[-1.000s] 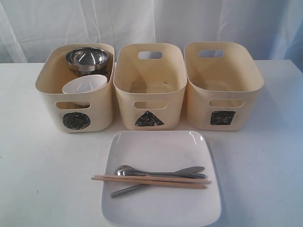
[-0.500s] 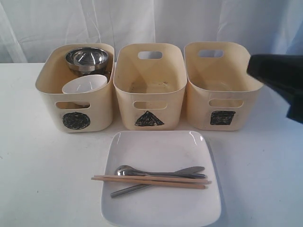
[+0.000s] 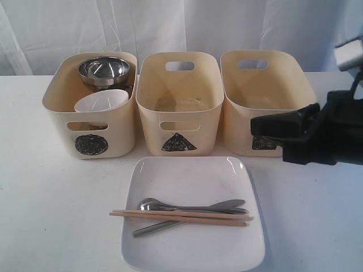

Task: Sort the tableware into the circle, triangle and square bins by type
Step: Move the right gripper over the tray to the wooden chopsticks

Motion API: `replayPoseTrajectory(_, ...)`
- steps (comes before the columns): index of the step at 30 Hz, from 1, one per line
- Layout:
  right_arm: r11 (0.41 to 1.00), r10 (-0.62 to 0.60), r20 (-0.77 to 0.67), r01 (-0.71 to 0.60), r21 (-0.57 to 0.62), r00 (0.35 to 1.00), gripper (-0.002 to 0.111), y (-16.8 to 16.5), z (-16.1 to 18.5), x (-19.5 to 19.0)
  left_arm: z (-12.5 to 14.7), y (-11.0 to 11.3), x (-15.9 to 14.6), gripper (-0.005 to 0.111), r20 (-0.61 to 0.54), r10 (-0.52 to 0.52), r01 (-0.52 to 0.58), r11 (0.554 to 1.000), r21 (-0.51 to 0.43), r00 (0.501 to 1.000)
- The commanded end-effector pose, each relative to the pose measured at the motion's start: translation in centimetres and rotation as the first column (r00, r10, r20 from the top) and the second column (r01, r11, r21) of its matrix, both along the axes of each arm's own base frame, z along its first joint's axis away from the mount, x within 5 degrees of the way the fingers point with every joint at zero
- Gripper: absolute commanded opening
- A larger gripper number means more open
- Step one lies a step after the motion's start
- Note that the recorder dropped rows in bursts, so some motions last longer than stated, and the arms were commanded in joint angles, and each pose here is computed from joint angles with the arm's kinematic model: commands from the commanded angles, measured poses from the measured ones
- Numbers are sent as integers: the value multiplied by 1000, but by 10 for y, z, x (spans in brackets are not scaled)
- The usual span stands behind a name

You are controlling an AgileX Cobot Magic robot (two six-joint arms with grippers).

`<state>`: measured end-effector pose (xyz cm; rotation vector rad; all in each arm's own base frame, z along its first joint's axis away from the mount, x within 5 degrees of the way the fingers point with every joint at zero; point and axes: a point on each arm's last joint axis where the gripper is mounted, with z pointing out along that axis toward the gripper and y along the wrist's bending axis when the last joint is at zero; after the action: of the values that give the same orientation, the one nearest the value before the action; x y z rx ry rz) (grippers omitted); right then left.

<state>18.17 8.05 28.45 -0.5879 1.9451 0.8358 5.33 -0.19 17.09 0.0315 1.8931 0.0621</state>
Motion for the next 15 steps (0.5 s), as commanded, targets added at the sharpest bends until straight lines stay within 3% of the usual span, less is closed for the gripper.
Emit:
replayPoseTrajectory(1,998,49,-25,-50,-42,998,0,4,-16,13,-1,-1,0,0,-2,-5,5,1000,-17,1000)
replayPoseTrajectory(9,941,285,4,-279,-193,959,0,32,-50,21,-1,-1,0,0,-2,-5,5,1000,-17,1000)
replayPoseTrajectory(15,908,320,-30,-315,-277,947,0,43,-74,28,-1,-1,0,0,-2,-5,5,1000,-17,1000)
